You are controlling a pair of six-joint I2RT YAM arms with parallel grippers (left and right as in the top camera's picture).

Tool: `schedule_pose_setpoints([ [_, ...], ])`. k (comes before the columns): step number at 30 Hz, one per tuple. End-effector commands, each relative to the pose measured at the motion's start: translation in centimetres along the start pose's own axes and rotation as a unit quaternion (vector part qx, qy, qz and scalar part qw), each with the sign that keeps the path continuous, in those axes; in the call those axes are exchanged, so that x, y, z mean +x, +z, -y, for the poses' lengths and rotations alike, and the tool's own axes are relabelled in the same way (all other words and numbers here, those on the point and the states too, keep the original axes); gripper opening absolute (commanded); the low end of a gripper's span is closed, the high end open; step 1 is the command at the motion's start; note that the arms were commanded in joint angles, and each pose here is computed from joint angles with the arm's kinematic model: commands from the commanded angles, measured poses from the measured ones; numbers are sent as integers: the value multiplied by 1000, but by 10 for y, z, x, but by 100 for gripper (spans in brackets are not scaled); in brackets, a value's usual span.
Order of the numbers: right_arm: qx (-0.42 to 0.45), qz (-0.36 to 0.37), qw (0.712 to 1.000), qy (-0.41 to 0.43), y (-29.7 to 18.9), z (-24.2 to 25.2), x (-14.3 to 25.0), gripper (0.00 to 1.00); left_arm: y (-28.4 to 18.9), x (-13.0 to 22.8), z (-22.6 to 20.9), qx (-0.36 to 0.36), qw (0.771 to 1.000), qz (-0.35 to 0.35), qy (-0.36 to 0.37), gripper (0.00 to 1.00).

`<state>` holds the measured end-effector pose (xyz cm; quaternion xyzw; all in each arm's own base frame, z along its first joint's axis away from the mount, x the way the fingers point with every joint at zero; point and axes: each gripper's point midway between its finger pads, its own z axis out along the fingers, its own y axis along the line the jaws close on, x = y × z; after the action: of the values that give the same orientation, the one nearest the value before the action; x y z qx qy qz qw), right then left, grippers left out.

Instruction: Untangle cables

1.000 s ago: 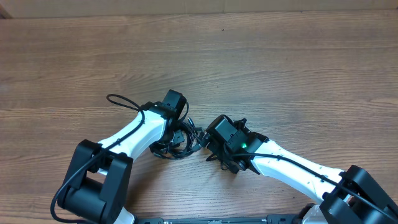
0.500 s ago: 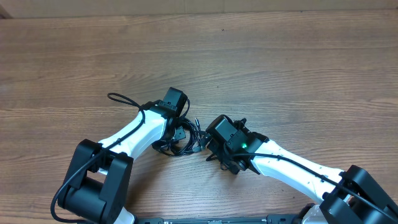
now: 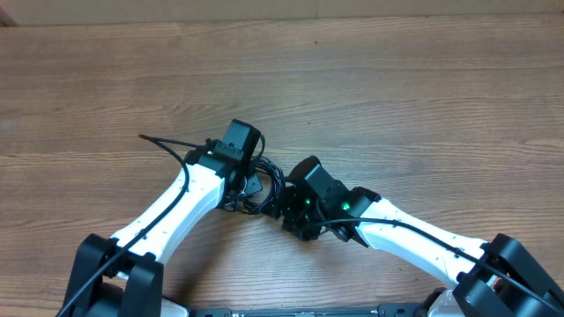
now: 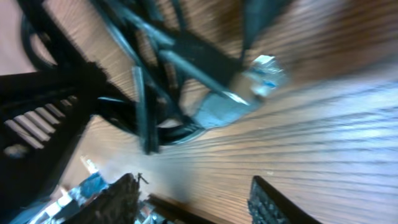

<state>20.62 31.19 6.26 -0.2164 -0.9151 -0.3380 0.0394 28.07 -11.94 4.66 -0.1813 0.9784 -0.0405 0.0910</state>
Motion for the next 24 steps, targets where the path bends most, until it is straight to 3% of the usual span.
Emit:
schedule_pose_setpoints([
  [1, -14, 2, 1000, -4, 2, -7, -1, 49, -13, -5, 11, 28, 1000, 5, -4, 4],
  [7, -15, 51, 995, 86, 1, -6, -18, 41, -14, 2, 17, 46, 999, -15, -3, 4],
  [12, -42, 75, 993, 81, -1, -19, -27, 37, -14, 5, 20, 54, 998, -23, 5, 4],
  [17, -41, 93, 992, 81, -2, -18, -33, 24, -15, 10, 25, 69, 997, -36, 15, 4],
  [24, -8, 114, 989, 90, -3, -1, -39, 24, -22, 10, 32, 92, 995, -36, 19, 4],
])
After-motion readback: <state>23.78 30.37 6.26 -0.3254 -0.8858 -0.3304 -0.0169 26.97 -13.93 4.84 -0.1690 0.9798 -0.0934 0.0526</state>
